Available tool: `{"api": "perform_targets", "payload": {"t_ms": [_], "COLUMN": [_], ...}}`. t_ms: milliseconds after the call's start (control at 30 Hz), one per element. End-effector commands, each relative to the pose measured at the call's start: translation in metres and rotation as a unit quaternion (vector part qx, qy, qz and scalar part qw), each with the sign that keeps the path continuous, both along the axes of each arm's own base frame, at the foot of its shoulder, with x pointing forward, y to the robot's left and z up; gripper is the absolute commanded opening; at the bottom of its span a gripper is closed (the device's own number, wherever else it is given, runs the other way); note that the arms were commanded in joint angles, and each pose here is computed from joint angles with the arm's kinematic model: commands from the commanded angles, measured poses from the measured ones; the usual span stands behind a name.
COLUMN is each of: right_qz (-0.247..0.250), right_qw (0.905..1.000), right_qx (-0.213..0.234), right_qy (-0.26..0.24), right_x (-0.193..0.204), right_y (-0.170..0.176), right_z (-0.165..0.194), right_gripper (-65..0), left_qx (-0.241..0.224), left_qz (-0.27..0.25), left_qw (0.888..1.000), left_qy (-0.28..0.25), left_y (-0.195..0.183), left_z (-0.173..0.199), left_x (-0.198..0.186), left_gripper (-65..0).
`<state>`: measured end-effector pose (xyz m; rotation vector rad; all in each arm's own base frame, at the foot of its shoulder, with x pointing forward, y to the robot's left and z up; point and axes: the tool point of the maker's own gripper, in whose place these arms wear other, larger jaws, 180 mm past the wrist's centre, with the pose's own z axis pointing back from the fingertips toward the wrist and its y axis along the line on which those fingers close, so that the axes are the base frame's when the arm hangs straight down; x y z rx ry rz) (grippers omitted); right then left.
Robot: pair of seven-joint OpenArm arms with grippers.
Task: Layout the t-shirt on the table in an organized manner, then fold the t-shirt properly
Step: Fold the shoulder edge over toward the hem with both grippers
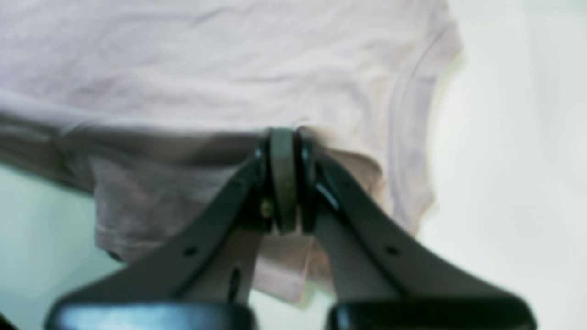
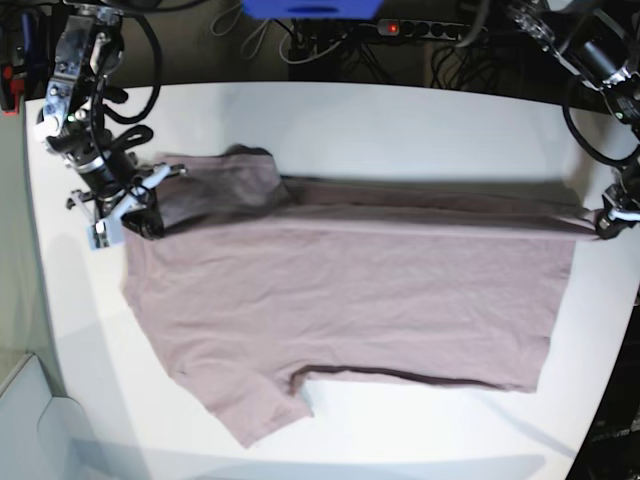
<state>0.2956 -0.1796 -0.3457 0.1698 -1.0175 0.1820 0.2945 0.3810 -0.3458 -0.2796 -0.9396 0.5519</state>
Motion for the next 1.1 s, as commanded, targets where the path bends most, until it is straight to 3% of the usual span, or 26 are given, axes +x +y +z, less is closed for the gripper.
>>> {"api": "perform_targets", "payload": {"t_ms": [0, 267, 400, 733, 1067], "right_qz": [-0.001, 0.016, 0.018, 0.016, 0.014], "right_qw": [0.9994, 0.9990, 0.9989, 0.9988, 0.9987], "right_qx": [0.004, 0.015, 0.026, 0.020, 0.025], "right_qy": [-0.034, -0.039, -0.034, -0.043, -0.043], "right_x": [0.012, 0.031, 0.040, 0.055, 0.066], "right_y": [-0.002, 0.011, 0.015, 0.007, 0.006], "right_z": [0.017, 0.018, 0.012, 0.018, 0.019], "right_gripper": [-65.0, -65.0, -65.0, -65.0, -65.0], "left_qx": [0.015, 0.016, 0.017, -0.035, -0.044], "left_qz": [0.007, -0.031, -0.024, -0.010, 0.013], "left_qw": [0.999, 0.999, 0.998, 0.999, 0.997], "left_qy": [-0.029, -0.039, -0.064, -0.039, -0.059], "left_y": [0.011, -0.013, -0.012, -0.007, 0.000], "left_z": [0.021, 0.027, 0.036, 0.007, 0.002], "left_x": [0.009, 0.035, 0.047, 0.051, 0.056], "left_gripper": [-64.8, -64.8, -64.8, -64.8, -64.8]}}
